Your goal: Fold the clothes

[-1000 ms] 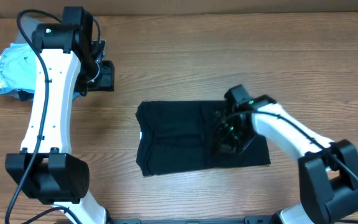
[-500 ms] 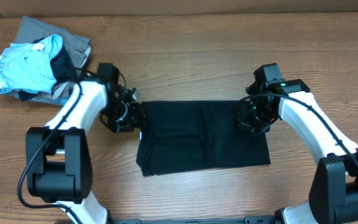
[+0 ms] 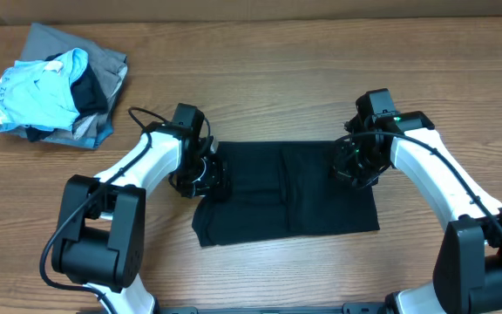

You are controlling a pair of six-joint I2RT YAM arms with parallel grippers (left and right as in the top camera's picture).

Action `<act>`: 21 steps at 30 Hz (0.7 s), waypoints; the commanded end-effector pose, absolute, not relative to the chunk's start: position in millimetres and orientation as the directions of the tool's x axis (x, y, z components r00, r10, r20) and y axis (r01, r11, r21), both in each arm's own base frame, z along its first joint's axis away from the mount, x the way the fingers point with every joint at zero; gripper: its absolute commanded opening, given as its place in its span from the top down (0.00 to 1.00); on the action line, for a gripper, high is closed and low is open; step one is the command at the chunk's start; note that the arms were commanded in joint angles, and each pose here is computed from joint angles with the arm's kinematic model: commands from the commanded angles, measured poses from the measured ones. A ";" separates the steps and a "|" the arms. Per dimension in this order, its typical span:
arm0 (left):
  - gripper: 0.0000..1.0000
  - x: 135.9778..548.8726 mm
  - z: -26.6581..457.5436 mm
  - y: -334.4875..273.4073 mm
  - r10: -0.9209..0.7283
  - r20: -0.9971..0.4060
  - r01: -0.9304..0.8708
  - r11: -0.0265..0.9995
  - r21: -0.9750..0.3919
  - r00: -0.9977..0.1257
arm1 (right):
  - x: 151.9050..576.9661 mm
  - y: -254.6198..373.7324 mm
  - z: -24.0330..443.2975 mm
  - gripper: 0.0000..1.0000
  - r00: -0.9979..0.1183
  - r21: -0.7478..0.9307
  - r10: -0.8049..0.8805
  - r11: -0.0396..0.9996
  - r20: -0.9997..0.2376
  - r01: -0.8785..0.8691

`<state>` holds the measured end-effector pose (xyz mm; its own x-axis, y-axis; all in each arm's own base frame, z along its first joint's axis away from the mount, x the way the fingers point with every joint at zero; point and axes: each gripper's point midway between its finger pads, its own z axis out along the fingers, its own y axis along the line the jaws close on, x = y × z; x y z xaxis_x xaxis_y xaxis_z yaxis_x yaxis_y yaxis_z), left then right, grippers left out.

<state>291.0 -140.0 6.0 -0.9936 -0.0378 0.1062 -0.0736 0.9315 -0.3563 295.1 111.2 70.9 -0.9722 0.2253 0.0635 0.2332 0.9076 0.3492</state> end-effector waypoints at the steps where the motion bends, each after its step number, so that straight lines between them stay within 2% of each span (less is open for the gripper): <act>1: 0.51 263.9 -24.8 -144.5 -0.049 0.236 -0.127 0.935 -0.331 -0.971 | 300.6 110.1 80.3 0.91 -0.972 0.359 0.233 0.905 0.033 0.230; 2: 0.61 259.9 -26.1 -148.7 -0.029 0.248 -0.115 0.934 -0.338 -0.968 | 300.6 110.1 80.3 0.91 -0.972 0.359 0.233 0.905 0.033 0.230; 4: 0.72 251.8 -27.5 -156.7 0.024 0.254 -0.066 0.939 -0.338 -0.967 | 300.6 110.1 80.3 0.91 -0.972 0.358 0.233 0.905 0.034 0.230; 7: 0.81 244.5 -27.0 -159.5 0.040 0.272 -0.054 0.943 -0.328 -0.961 | 300.5 110.0 80.3 0.91 -0.972 0.358 0.233 0.905 0.034 0.230; 10: 0.96 231.6 -24.5 -154.7 0.038 0.326 -0.067 0.950 -0.305 -0.945 | 300.5 110.0 80.3 0.91 -0.972 0.358 0.233 0.905 0.034 0.230; 16: 0.96 228.7 -9.8 -129.6 0.006 0.395 -0.118 0.950 -0.289 -0.918 | 299.0 109.8 80.1 0.91 -0.972 0.356 0.234 0.905 0.040 0.232; 19: 0.96 244.9 16.9 -108.6 -0.001 0.393 -0.135 0.940 -0.312 -0.919 | 298.1 109.6 80.0 0.91 -0.971 0.354 0.234 0.905 0.044 0.234; 21: 0.96 261.0 37.1 -91.9 -0.032 0.356 -0.139 0.951 -0.277 -0.934 | 298.1 109.6 80.0 0.91 -0.971 0.354 0.234 0.905 0.044 0.234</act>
<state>225.7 -115.2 12.1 -0.8862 -0.0449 0.4611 -0.1960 0.9381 -0.2855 291.5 110.6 70.6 -0.9709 0.2262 0.0783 0.2392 0.9082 0.3434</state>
